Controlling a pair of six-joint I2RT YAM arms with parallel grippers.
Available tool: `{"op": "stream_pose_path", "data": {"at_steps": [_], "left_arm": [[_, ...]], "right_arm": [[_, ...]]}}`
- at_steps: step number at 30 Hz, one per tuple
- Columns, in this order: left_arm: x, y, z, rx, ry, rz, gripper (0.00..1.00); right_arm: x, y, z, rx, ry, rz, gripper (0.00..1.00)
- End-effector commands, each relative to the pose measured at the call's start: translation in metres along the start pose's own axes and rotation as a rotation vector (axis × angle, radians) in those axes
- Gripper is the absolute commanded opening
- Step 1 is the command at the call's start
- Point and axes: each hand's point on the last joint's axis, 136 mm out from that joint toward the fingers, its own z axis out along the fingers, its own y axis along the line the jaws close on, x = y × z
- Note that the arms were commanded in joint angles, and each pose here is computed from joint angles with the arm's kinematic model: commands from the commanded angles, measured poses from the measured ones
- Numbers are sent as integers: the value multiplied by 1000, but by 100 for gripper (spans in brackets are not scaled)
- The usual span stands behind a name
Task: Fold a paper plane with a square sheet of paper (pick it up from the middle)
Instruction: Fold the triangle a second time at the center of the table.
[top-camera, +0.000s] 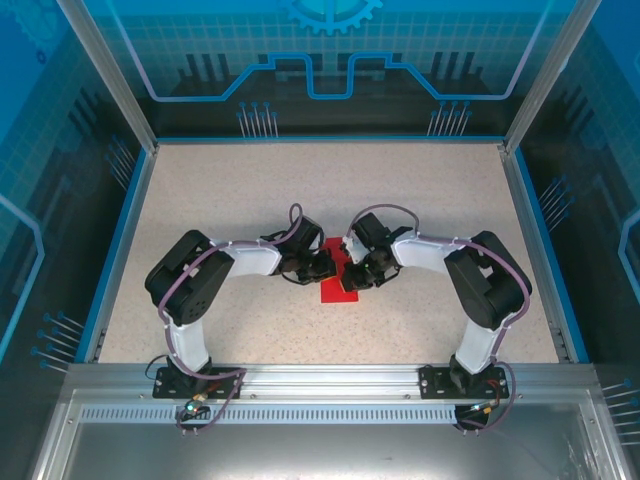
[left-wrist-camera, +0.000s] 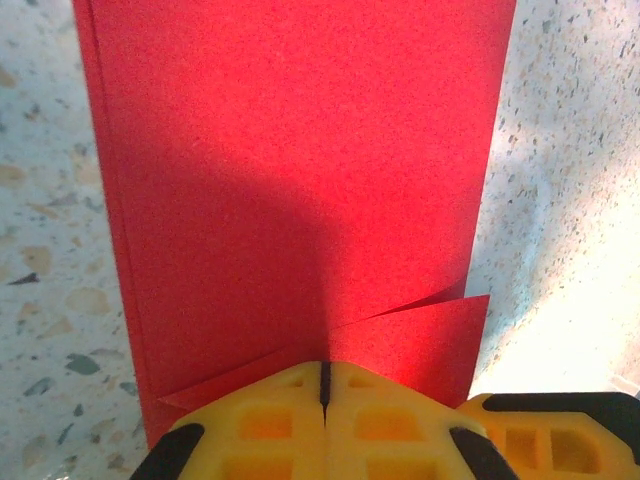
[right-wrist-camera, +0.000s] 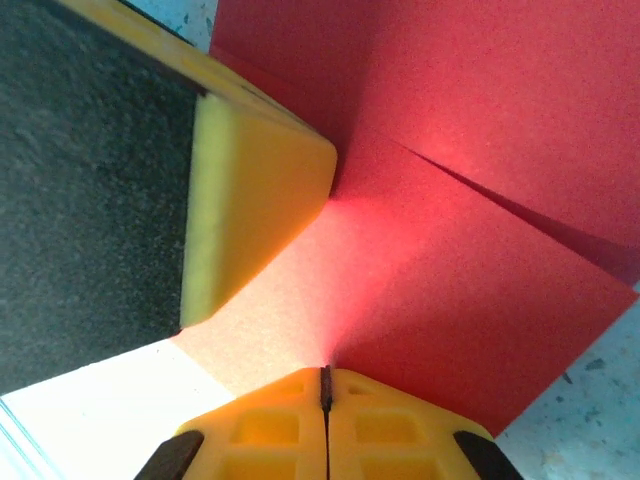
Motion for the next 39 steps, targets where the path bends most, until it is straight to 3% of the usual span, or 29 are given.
{"op": "stream_pose_path", "data": {"at_steps": [1, 8, 14, 39], "left_arm": [[18, 56, 14, -209, 42, -78, 0], [18, 57, 14, -211, 42, -79, 0], [19, 62, 14, -236, 41, -88, 0], [20, 77, 13, -310, 39, -124, 0]], "right_arm": [[-4, 8, -8, 5, -1, -12, 6], [-11, 5, 9, 14, 14, 1, 5], [9, -4, 12, 28, 83, -15, 5], [66, -28, -15, 85, 173, 94, 6]]}}
